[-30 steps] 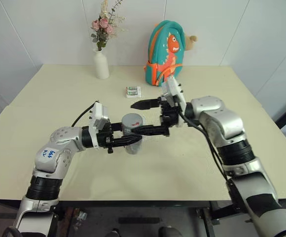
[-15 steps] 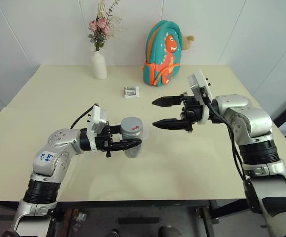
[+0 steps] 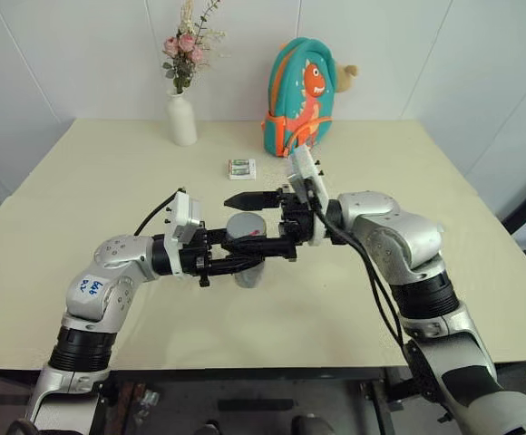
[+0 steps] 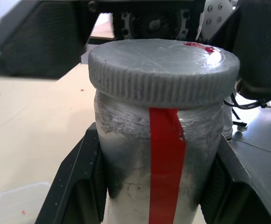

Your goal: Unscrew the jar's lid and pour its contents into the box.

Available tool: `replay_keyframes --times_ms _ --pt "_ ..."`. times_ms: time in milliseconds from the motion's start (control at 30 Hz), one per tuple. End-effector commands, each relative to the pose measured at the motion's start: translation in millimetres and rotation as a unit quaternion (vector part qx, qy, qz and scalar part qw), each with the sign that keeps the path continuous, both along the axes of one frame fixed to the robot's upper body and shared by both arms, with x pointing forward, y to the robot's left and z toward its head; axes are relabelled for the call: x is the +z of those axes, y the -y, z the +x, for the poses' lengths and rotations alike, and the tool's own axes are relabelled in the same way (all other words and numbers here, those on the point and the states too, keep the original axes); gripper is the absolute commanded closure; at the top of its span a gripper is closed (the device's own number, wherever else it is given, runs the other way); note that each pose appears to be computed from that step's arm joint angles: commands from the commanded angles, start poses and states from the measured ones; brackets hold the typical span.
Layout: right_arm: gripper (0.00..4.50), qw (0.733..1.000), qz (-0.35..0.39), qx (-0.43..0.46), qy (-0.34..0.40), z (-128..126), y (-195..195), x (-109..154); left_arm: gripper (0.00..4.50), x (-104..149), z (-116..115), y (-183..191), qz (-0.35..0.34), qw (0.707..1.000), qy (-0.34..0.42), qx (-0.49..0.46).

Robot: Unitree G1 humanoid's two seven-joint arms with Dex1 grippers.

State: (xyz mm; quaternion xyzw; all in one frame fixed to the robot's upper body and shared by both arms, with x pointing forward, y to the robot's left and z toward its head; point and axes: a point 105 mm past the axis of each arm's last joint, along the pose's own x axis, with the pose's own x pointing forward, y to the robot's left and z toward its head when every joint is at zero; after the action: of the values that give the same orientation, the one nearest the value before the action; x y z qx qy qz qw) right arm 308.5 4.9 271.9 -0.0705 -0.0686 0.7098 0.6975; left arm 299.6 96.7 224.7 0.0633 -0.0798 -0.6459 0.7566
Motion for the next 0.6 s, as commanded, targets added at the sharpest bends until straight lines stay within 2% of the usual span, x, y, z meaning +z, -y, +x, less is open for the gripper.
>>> replay_keyframes --times_ms 33,400,600 --pt "0.01 0.999 0.015 -0.007 0.035 3.2 -2.3 16.2 2.47 12.8 -4.0 3.0 -0.01 1.0 0.027 -0.009" --pt "0.01 0.998 0.009 -0.045 0.041 17.8 32.6 16.8 2.47 11.0 -4.6 -0.2 -0.011 1.0 0.025 -0.001" --pt "0.01 0.995 -0.001 -0.093 0.027 29.1 75.2 13.8 2.47 15.1 -3.8 -1.8 -0.021 0.999 0.025 0.0"
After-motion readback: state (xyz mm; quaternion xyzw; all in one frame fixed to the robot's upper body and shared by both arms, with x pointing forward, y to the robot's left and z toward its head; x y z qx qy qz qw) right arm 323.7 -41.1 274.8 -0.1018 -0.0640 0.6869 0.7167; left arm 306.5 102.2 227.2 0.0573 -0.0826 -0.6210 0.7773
